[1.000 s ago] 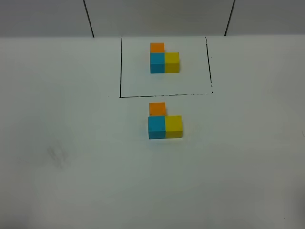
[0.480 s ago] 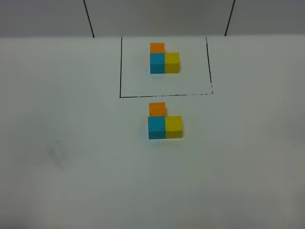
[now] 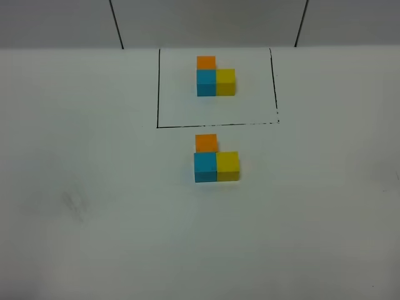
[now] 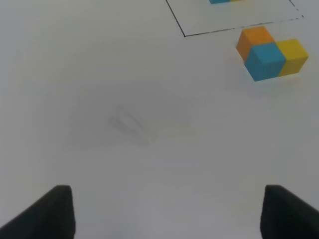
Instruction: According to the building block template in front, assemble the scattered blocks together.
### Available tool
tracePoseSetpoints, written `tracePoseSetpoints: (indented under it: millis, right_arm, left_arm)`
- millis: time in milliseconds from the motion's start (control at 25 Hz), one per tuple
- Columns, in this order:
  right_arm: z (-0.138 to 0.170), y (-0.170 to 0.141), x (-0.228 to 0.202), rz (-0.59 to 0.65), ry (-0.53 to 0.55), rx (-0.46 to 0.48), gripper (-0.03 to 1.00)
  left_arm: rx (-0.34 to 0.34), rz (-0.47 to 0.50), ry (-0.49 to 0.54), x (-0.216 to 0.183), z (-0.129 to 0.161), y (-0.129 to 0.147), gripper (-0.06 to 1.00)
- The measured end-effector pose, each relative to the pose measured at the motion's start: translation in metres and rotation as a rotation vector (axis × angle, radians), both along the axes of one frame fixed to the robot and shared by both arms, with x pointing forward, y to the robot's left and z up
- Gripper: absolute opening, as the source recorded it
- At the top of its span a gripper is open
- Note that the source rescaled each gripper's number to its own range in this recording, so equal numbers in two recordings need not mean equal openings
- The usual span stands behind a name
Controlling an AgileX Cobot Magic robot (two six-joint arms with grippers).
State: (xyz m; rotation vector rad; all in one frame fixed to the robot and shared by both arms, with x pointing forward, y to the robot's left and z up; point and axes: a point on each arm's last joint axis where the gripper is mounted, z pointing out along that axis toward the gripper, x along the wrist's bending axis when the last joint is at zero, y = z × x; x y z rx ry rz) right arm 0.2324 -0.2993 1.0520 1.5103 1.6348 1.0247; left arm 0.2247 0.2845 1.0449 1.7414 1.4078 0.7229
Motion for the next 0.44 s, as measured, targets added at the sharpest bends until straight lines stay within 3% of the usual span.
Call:
tracePoseSetpoints:
  millis: [440]
  right_arm:
    - [0.0001,0.0,0.0,-0.001,-0.001,0.002,0.86]
  left_arm:
    - [0.001,-0.001,0.0,0.0,0.0,0.0,0.65]
